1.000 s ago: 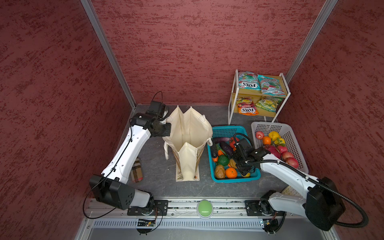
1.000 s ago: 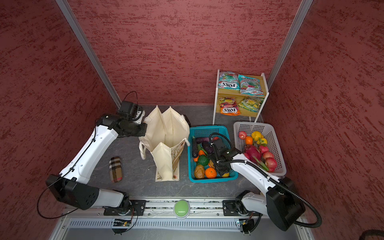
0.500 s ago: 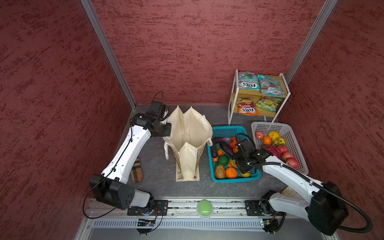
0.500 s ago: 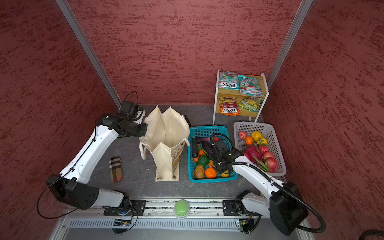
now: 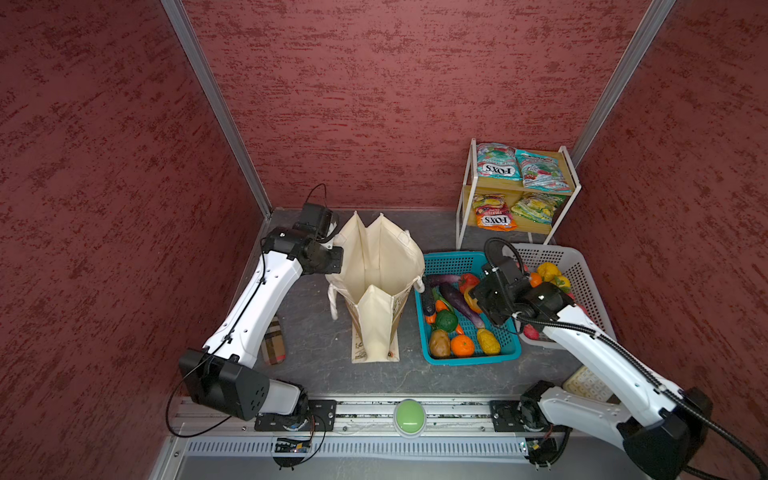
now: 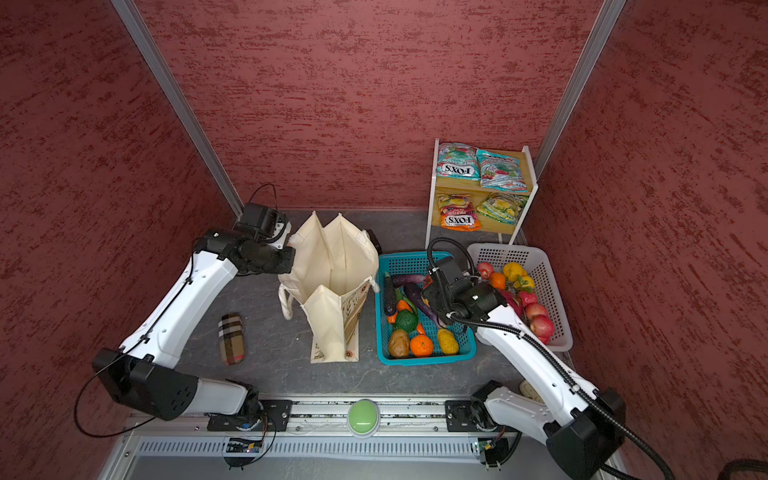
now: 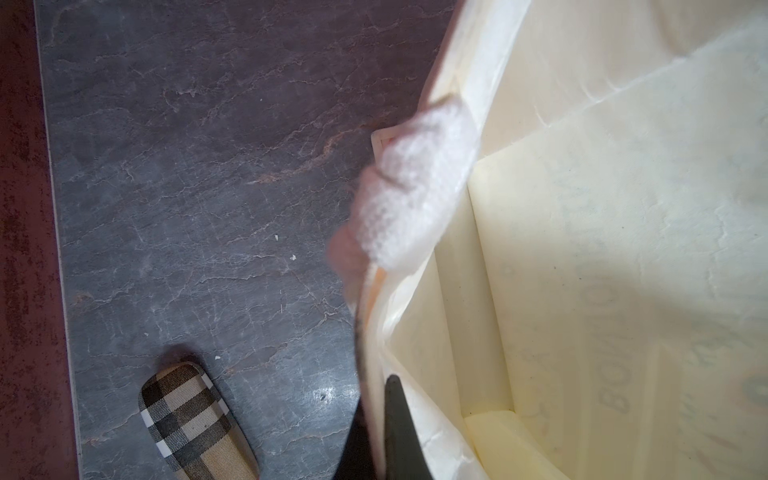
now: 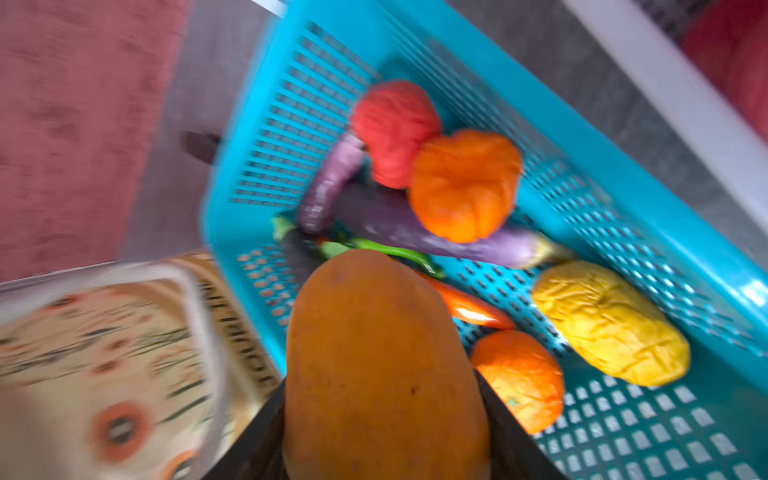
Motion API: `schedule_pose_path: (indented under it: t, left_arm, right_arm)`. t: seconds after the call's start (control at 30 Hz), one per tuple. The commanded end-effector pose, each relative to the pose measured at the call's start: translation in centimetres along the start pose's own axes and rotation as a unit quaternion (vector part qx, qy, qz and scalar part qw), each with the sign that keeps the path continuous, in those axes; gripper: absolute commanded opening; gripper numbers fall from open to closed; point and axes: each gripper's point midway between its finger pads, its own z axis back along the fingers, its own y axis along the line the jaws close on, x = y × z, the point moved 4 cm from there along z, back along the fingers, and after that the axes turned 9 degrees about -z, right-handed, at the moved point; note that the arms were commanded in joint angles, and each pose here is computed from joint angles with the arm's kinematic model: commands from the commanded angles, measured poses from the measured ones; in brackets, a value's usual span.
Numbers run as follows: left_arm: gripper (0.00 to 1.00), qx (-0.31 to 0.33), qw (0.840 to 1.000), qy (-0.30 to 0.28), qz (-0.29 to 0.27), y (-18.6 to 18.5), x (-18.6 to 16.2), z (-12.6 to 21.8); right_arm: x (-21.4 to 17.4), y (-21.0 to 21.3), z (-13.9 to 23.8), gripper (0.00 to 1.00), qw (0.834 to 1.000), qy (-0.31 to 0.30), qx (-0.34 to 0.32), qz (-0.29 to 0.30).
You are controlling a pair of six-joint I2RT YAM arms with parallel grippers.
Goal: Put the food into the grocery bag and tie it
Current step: 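Carry the potato with the right gripper into the open tote bag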
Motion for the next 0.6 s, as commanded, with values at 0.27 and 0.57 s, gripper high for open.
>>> schedule_pose_path:
  t: [0.27, 0.57]
  left_arm:
    - [0.00, -0.016, 1.000, -0.008, -0.010, -0.7, -0.1, 0.4]
    - [0.00, -0.019, 1.000, -0.015, -0.011, -0.8, 0.3, 0.8]
  right_arm:
    - [0.9, 9.7, 5.0, 0.55, 0.981, -0.038, 0.089, 0.168]
    - [-5.7, 19.4, 4.4, 0.55, 0.943, -0.006, 0.155, 0.294]
